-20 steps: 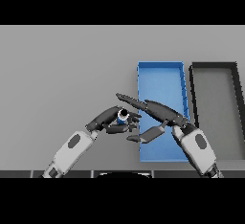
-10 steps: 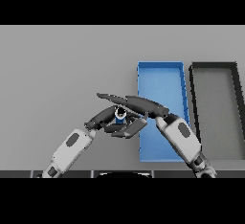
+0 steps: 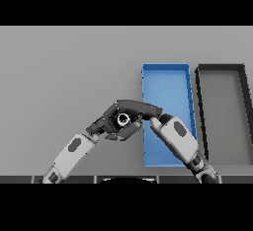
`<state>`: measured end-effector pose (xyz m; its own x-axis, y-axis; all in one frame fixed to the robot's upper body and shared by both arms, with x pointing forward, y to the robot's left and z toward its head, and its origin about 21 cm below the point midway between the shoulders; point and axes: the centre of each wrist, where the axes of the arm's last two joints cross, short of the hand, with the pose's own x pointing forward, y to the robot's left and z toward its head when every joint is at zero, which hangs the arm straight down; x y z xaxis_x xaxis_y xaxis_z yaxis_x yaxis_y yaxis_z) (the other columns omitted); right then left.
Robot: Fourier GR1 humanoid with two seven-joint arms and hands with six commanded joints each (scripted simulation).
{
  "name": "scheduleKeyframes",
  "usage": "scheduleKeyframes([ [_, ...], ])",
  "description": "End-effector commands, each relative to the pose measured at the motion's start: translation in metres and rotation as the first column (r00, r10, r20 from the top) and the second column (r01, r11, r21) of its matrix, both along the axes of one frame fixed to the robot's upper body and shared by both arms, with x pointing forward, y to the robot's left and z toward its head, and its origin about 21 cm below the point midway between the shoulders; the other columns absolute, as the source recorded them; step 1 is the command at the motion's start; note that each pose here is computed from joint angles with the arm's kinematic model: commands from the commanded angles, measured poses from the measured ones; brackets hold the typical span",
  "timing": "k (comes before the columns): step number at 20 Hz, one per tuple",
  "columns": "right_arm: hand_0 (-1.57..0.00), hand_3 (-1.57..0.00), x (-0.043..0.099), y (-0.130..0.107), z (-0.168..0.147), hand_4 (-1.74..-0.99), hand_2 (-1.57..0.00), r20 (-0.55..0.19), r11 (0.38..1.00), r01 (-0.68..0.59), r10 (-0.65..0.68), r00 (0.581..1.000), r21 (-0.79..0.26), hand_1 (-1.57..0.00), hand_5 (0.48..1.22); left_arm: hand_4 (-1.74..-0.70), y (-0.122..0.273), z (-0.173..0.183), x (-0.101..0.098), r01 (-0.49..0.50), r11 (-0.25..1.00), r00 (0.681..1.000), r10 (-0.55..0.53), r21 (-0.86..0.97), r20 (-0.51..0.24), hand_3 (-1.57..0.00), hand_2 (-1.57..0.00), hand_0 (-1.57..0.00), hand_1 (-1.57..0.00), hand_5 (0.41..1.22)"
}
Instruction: Pick up the blue pipe and place it into the blue bin.
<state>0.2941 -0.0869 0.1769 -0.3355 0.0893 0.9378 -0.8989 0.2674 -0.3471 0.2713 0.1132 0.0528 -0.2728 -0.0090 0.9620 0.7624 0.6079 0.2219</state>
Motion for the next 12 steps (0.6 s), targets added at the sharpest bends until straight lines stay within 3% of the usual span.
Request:
scheduleKeyframes([
  [1,-1.21,-1.1,-0.0012,0.0014,-0.0001,-1.492,-1.22,-0.01,1.0,0.007,-0.007,1.0,0.017,-1.22,0.706,-1.69,-0.0027,-0.0002,-0.0014,0.007,1.0,1.0,-0.007,-0.024,-0.01,-0.52,-1.2,-1.22,-1.21,1.203],
  [3,-1.34,-1.27,-0.0008,0.0015,-0.0019,-1.464,-1.35,-0.003,0.999,0.014,-0.013,1.0,0.045,-1.35,0.891,-1.71,-0.0004,-0.0029,-0.0018,0.012,0.998,0.999,-0.014,-0.061,-0.036,-0.53,-1.33,-1.35,-1.34,1.209],
  [5,-1.42,-1.38,-0.0048,0.0005,-0.0032,-1.456,-1.43,0.041,0.998,0.005,-0.008,0.999,0.062,-1.43,1.01,-1.72,-0.0031,-0.0013,-0.0035,0.008,0.999,1.0,-0.009,-0.046,-0.027,-0.59,-1.42,-1.43,-1.42,1.214],
  [7,-1.48,-1.45,-0.0078,-0.0025,-0.0062,-1.465,-1.48,0.083,0.998,-0.005,-0.001,0.997,0.064,-1.48,1.086,-1.73,-0.0006,-0.0023,-0.0024,0.003,1.0,1.0,-0.003,-0.017,-0.009,-0.55,-1.47,-1.48,-1.45,1.216],
  [10,-1.52,-1.51,-0.0088,0.0006,-0.005,-1.473,-1.52,0.043,0.997,-0.002,-0.002,0.999,0.075,-1.52,1.152,-1.73,-0.0035,0.0011,0.0018,0.018,1.0,1.0,-0.018,-0.002,0.015,-0.51,-1.52,-1.5,-1.36,1.219],
  [11,-1.53,-1.52,-0.0087,-0.0009,-0.0039,-1.474,-1.53,0.027,0.998,0.003,-0.004,1.0,0.06,-1.53,1.166,-1.64,-0.0045,-0.0019,0.0026,0.031,1.0,0.999,-0.031,0.004,0.027,-0.53,-1.35,-1.43,-1.22,1.219],
  [12,-1.54,-1.53,-0.0092,-0.0035,-0.0041,-1.477,-1.54,0.023,0.999,0.0,-0.001,1.0,0.052,-1.54,1.177,-1.54,-0.0029,-0.0055,0.0014,0.047,0.999,0.998,-0.047,0.004,0.031,-0.52,-1.24,-1.41,-1.19,1.219],
])
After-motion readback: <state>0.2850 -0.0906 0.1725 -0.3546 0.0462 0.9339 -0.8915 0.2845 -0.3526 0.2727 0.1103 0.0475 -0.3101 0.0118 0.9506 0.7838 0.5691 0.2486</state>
